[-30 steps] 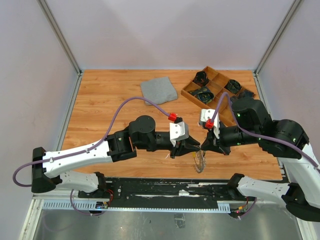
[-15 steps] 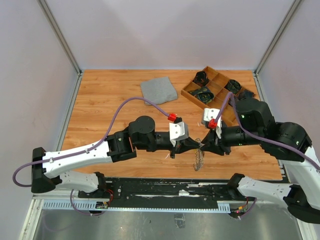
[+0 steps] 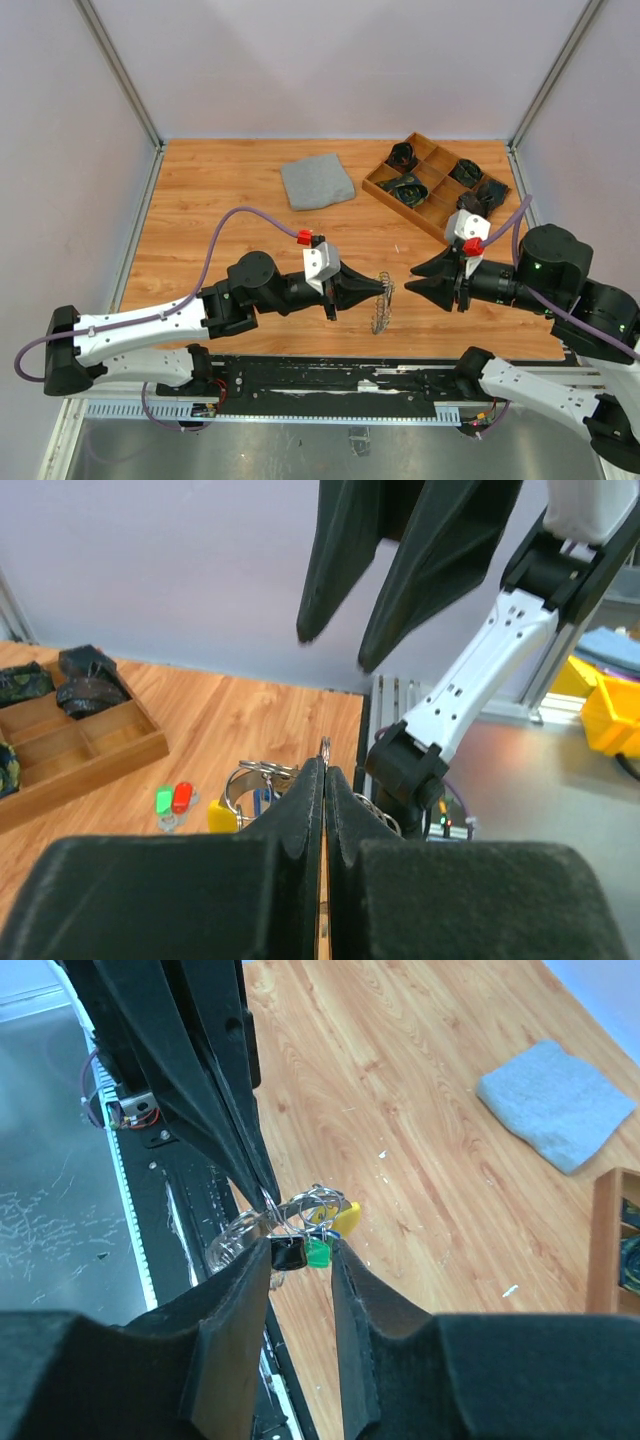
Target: Put the keys on the keyring
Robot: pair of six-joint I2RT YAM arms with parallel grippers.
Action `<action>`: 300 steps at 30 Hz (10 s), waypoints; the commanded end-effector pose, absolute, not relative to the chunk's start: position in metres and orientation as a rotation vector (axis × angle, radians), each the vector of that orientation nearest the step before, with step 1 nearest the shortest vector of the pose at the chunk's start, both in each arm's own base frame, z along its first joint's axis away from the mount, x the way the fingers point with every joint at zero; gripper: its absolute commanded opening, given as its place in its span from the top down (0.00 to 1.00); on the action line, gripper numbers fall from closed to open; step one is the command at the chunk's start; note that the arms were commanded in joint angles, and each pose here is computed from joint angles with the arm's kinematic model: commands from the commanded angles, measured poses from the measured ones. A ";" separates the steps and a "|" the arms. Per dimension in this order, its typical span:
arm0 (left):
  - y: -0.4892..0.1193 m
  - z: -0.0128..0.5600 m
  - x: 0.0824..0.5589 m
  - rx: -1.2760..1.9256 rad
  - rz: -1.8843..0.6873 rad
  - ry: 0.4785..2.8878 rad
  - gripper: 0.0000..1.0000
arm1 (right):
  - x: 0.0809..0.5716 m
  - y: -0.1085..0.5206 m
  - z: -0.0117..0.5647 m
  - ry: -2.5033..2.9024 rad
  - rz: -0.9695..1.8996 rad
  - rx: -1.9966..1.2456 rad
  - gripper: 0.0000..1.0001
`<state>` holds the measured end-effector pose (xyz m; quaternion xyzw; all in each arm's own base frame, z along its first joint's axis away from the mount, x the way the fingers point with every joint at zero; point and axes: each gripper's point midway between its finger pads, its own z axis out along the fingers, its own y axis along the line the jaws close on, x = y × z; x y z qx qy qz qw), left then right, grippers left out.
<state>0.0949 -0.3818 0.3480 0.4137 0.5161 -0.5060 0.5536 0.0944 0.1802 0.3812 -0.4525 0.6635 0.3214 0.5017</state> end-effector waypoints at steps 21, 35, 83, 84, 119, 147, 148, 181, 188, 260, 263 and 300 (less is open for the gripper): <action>-0.357 0.421 0.073 0.799 -1.381 0.962 1.00 | 0.067 0.223 0.405 1.198 1.074 -1.119 0.72; -0.358 0.424 0.068 0.824 -1.402 0.947 0.99 | 0.064 0.230 0.401 1.202 1.121 -1.147 0.97; -0.405 0.362 0.084 1.186 -1.155 1.209 0.62 | 0.076 0.188 0.346 1.740 0.771 -1.532 0.99; -0.405 0.361 0.083 1.191 -1.156 1.209 0.62 | 0.077 0.188 0.347 1.735 0.771 -1.528 0.99; -0.394 0.367 0.086 1.099 -1.141 1.189 1.00 | 0.094 0.193 0.361 1.709 0.761 -1.304 0.66; -0.363 0.399 0.075 0.869 -1.299 1.053 0.99 | 0.087 0.203 0.331 1.604 0.904 -1.136 0.58; -0.362 0.399 0.076 0.865 -1.294 1.054 0.99 | 0.085 0.205 0.332 1.593 0.925 -1.143 0.57; -0.361 0.403 0.073 0.859 -1.314 1.021 1.00 | 0.088 0.206 0.359 1.494 0.969 -1.002 0.93; -0.363 0.399 0.072 0.872 -1.319 1.029 1.00 | 0.083 0.203 0.378 1.422 0.972 -1.017 0.99; -0.282 0.152 0.207 0.347 -0.684 2.103 0.99 | 0.155 0.147 0.300 1.865 0.427 -0.759 0.02; -0.269 0.134 0.230 0.277 -0.621 2.150 0.97 | 0.158 0.147 0.290 1.919 0.422 -0.706 0.02; -0.106 0.245 0.229 -0.164 -0.410 1.753 0.00 | 0.177 0.087 0.264 1.733 0.210 -0.427 0.02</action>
